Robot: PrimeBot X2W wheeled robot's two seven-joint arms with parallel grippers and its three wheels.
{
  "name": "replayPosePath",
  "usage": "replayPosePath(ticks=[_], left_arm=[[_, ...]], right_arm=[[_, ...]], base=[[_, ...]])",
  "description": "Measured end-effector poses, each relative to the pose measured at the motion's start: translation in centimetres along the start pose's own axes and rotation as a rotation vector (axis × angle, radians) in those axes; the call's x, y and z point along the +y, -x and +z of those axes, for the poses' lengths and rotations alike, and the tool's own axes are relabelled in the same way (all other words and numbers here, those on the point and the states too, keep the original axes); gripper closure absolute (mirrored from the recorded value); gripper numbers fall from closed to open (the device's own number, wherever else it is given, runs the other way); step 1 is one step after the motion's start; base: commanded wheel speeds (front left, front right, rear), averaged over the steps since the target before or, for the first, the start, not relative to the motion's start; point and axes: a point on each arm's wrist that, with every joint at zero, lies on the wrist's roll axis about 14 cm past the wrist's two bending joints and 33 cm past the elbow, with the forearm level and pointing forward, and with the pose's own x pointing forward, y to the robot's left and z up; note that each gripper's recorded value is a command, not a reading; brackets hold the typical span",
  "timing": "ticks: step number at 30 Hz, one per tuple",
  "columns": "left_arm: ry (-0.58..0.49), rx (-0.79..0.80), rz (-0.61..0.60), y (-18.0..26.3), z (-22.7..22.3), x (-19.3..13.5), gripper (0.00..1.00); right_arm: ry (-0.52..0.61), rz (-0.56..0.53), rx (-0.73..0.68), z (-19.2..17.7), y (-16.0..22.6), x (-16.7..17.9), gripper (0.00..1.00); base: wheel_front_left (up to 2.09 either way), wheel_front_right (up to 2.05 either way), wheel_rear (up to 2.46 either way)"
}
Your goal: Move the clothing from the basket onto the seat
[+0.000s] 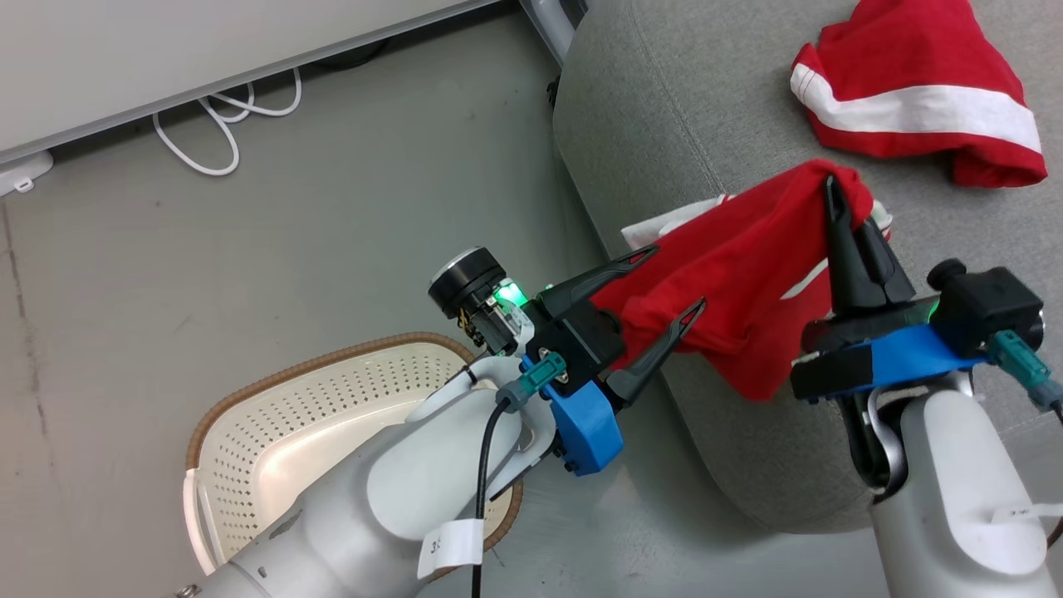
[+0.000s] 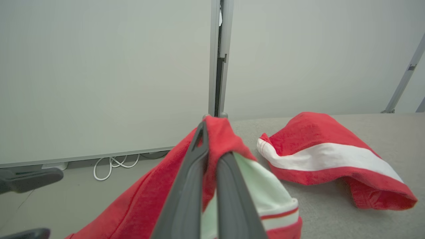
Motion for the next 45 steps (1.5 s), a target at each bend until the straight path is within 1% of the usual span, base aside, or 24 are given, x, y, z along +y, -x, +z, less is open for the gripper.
replayPosePath(ticks=[4, 9, 13, 16, 19, 22, 24, 26, 28, 33, 34, 35, 38, 45], left_arm=[[0.009, -0.005, 0.016, 0.2, -0.4, 0.9, 0.0], [0.018, 0.002, 0.045, 0.5, -1.7, 3.1, 0.0], [0.031, 0.022, 0.069, 1.0, -3.7, 5.0, 0.0], [0.046, 0.037, 0.079, 1.3, -5.4, 6.1, 0.0], [0.063, 0.052, 0.094, 1.6, -7.1, 7.3, 0.0], [0.077, 0.066, 0.108, 2.0, -8.8, 8.4, 0.0], [0.084, 0.071, 0.116, 2.1, -9.7, 9.1, 0.0], [0.095, 0.078, 0.119, 2.3, -10.6, 9.5, 0.0], [0.103, 0.084, 0.12, 2.4, -11.6, 9.9, 0.0], [0.133, 0.102, 0.125, 2.7, -13.7, 10.2, 0.0], [0.137, 0.106, 0.123, 2.8, -14.0, 10.1, 0.0], [0.137, 0.106, 0.123, 2.8, -14.0, 10.1, 0.0], [0.143, 0.113, 0.116, 2.8, -14.6, 10.0, 0.0], [0.145, 0.114, 0.108, 2.7, -14.9, 10.1, 0.0]], right_arm=[[0.037, 0.021, -0.07, 2.2, -2.5, 0.5, 1.0], [0.097, 0.018, -0.228, 7.2, -7.1, 0.2, 1.0], [0.156, -0.014, -0.366, 11.7, -10.4, -1.3, 1.0], [0.196, -0.063, -0.457, 14.5, -12.1, -3.2, 1.0], [0.242, -0.13, -0.525, 16.7, -13.2, -5.8, 1.0], [0.315, -0.194, -0.556, 18.0, -13.8, -8.8, 1.0], [0.35, -0.251, -0.555, 18.2, -13.9, -11.4, 1.0], [0.376, -0.303, -0.541, 17.9, -13.8, -13.7, 1.0], [0.397, -0.345, -0.505, 16.7, -13.8, -15.5, 1.0], [0.413, -0.408, -0.351, 11.0, -13.4, -18.5, 1.0], [0.412, -0.41, -0.319, 9.8, -13.4, -18.6, 1.0], [0.412, -0.41, -0.319, 9.8, -13.4, -18.6, 1.0], [0.393, -0.408, -0.232, 6.2, -13.1, -18.4, 1.0], [0.329, -0.411, -0.073, -0.7, -11.8, -17.5, 1.0]], base=[[0.0, 0.0, 0.0], [0.0, 0.0, 0.0], [0.0, 0.0, 0.0], [0.0, 0.0, 0.0], [0.0, 0.0, 0.0], [0.0, 0.0, 0.0], [0.0, 0.0, 0.0], [0.0, 0.0, 0.0], [0.0, 0.0, 0.0], [0.0, 0.0, 0.0], [0.0, 0.0, 0.0], [0.0, 0.0, 0.0], [0.0, 0.0, 0.0], [0.0, 0.0, 0.0]])
